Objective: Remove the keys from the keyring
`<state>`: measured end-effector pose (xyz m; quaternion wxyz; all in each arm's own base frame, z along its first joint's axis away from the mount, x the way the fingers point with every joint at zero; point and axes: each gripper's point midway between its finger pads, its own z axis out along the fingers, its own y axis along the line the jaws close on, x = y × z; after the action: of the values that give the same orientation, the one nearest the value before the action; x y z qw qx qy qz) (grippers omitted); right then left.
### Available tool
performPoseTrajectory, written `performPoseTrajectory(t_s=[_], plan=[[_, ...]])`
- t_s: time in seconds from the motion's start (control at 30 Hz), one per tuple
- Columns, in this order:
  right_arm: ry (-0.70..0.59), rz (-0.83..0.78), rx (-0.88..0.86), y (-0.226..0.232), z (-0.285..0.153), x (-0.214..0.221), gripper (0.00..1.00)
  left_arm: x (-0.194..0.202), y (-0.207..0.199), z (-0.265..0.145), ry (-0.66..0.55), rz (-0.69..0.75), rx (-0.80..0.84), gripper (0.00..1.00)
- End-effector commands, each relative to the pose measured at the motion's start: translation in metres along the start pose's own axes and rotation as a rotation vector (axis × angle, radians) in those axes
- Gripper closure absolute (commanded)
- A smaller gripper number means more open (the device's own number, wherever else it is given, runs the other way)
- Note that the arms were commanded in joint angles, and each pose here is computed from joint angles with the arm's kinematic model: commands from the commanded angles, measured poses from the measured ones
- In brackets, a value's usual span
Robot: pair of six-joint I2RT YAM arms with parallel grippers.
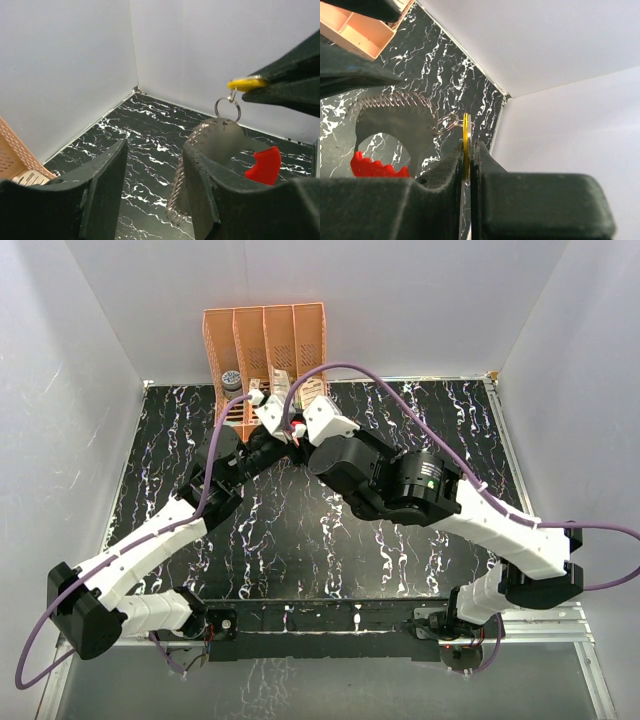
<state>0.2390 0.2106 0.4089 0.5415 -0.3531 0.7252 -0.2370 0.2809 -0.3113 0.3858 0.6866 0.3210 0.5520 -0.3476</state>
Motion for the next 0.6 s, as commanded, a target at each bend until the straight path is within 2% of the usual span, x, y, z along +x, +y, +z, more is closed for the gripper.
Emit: performPoseTrajectory(t_s=[0.0, 0.27, 0.43, 0.57], plan=[[-0.088, 0.089, 0.088, -0.048, -0.017, -0.016, 1.00, -0.023, -0.007, -0.013, -0.066, 0.010, 0.016, 0.50], [-0.138, 0.107, 0.091, -0.053, -0.018, -0.021, 1.00, -0.042, -0.043, -0.018, -0.185, 0.042, 0.215, 0.38], [-0.144, 0.120, 0.089, -0.055, -0.020, -0.020, 1.00, -0.040, -0.035, 0.003, -0.189, 0.030, 0.202, 0.37], [-0.152, 0.134, 0.080, -0.056, -0.021, -0.018, 1.00, -0.048, -0.040, 0.014, -0.233, 0.049, 0.250, 0.26]])
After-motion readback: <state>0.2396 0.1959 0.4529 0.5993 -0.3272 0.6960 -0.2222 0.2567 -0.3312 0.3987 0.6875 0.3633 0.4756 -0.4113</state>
